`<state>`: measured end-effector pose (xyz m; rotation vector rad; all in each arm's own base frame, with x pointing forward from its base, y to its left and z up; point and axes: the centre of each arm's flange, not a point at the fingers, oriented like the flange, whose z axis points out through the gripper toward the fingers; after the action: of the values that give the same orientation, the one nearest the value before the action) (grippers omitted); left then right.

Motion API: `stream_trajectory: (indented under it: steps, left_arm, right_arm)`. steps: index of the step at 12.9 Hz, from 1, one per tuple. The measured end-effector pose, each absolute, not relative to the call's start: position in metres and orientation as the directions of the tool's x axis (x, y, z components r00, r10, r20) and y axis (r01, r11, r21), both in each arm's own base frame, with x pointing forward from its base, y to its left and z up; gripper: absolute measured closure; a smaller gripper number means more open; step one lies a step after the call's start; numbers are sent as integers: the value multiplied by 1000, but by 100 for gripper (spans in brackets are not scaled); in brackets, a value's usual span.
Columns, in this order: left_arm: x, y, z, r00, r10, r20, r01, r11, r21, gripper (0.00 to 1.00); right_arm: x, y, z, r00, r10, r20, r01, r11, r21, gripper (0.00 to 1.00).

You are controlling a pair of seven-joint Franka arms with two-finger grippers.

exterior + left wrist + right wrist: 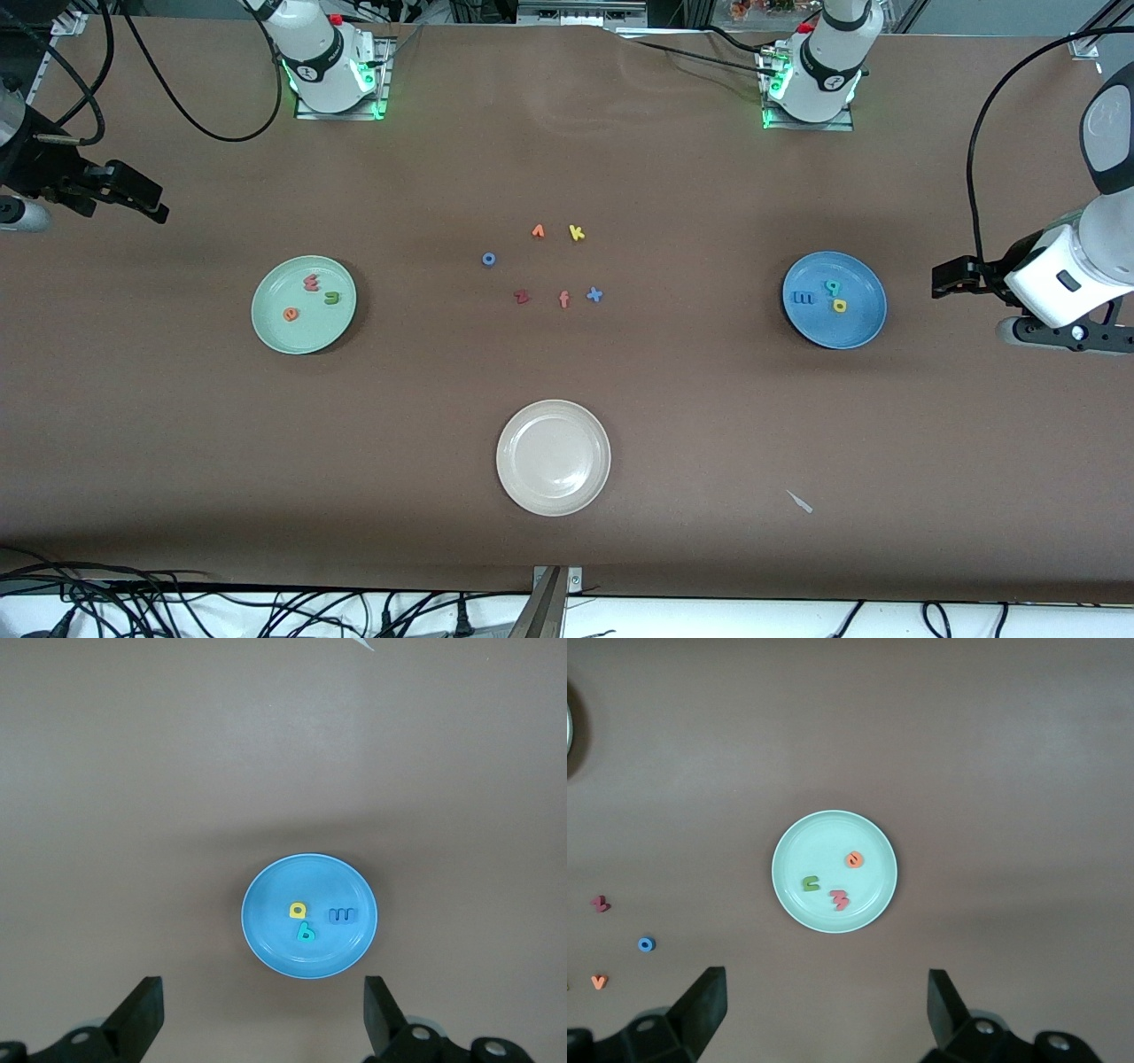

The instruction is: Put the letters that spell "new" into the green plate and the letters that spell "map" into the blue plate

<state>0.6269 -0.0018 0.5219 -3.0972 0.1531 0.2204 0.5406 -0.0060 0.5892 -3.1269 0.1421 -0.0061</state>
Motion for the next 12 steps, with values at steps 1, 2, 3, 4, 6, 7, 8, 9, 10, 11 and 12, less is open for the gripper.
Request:
stream_trajectory:
  steps: [1, 2, 3, 4, 6, 7, 8, 9, 10, 11, 12]
  left_arm:
    - [627, -2, 521, 985, -96, -144, -101, -995, -26, 0]
    - [627, -2, 520, 985, -96, -146, -101, -995, -25, 0]
    - [627, -2, 519, 984, -96, -147, -101, -995, -25, 0]
    - [627, -2, 518, 984, -96, -148, -101, -995, -25, 0]
    - [626, -2, 517, 984, -96, -149, -101, -995, -25, 0]
    - [626, -2, 517, 984, -96, -150, -101, -995, -25, 0]
    - [626, -2, 516, 984, -96, -151, -101, -995, -25, 0]
    - [626, -2, 516, 984, -96, -151, -101, -995, -25, 0]
    - [626, -2, 516, 984, -96, -152, -101, -995, -25, 0]
    - [626, -2, 516, 984, -96, -152, -101, -995, -25, 0]
    - [626, -2, 516, 984, -96, -152, -101, -995, -25, 0]
  right_arm:
    - [541, -6, 589, 996, -91, 3, -91, -996, -12, 0]
    - [541, -6, 589, 996, -91, 3, -91, -996, -12, 0]
    - [541, -6, 589, 996, -91, 3, -91, -996, -12, 0]
    - [541, -6, 589, 996, -91, 3, -91, -996, -12, 0]
    - [541, -6, 589, 996, -91, 3, -91, -996, -12, 0]
    - [541, -6, 589, 996, -91, 3, -90, -996, -12, 0]
    - [541, -6, 589, 996, -90, 3, -90, -996, -12, 0]
    - [541, -6, 589, 996, -90, 3, -90, -996, -12, 0]
    - [541, -6, 589, 996, -90, 3, -90, -996, -12, 0]
    - [541, -6, 589, 996, -90, 2, -90, -996, -12, 0]
    - [541, -6, 589, 996, -90, 2, -90, -996, -12, 0]
